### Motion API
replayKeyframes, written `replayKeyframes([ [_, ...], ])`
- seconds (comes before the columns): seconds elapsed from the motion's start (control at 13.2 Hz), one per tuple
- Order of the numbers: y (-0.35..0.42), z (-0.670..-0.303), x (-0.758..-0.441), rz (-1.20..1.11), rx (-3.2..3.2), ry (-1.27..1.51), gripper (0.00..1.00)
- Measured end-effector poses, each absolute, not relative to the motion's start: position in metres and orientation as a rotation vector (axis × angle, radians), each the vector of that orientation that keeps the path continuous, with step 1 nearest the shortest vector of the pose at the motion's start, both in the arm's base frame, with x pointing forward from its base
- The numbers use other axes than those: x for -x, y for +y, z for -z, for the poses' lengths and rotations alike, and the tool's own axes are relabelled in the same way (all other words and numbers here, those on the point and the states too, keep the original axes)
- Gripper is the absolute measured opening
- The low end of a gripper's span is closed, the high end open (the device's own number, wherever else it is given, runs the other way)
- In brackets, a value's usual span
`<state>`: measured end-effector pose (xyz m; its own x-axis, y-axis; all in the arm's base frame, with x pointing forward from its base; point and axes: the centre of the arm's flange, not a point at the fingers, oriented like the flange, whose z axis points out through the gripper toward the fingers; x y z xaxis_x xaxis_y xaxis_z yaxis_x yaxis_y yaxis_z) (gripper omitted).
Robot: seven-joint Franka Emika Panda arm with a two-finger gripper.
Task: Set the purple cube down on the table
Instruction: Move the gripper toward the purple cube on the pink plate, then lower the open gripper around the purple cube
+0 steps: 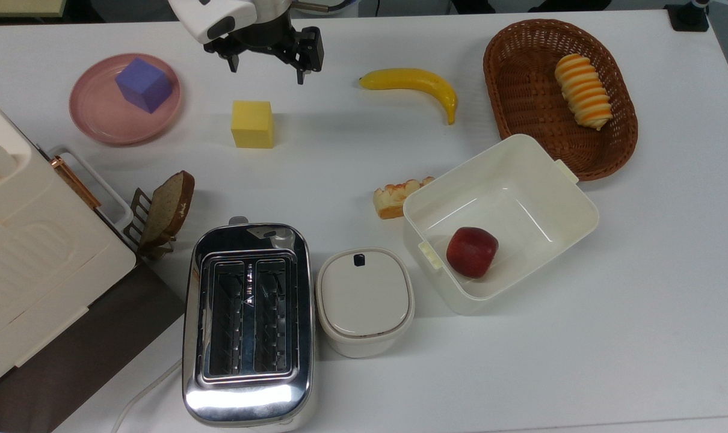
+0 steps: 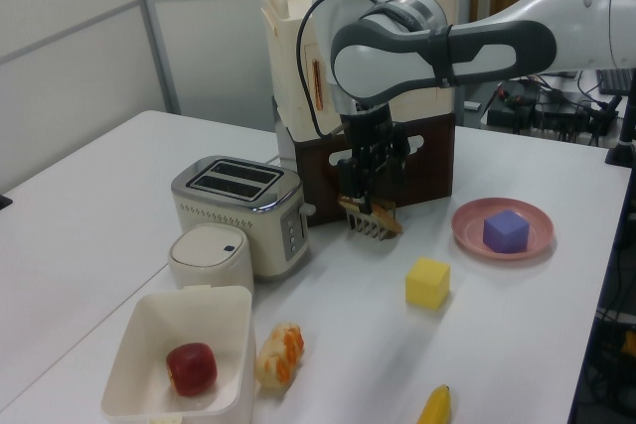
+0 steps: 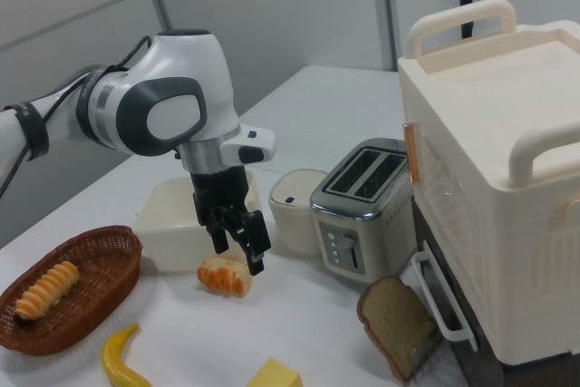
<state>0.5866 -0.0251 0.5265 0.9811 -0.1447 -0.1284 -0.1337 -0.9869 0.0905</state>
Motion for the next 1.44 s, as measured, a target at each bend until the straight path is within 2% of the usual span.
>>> replayKeyframes([
  [0.53, -0.036, -0.533, -0.584, 0.199, -3.045, -0.244, 1.00],
  [0.91, -0.116, -0.543, -0.566, 0.219, -3.028, -0.450, 1.00],
  [1.44, -0.227, -0.473, -0.541, 0.435, -2.976, -0.724, 1.00],
])
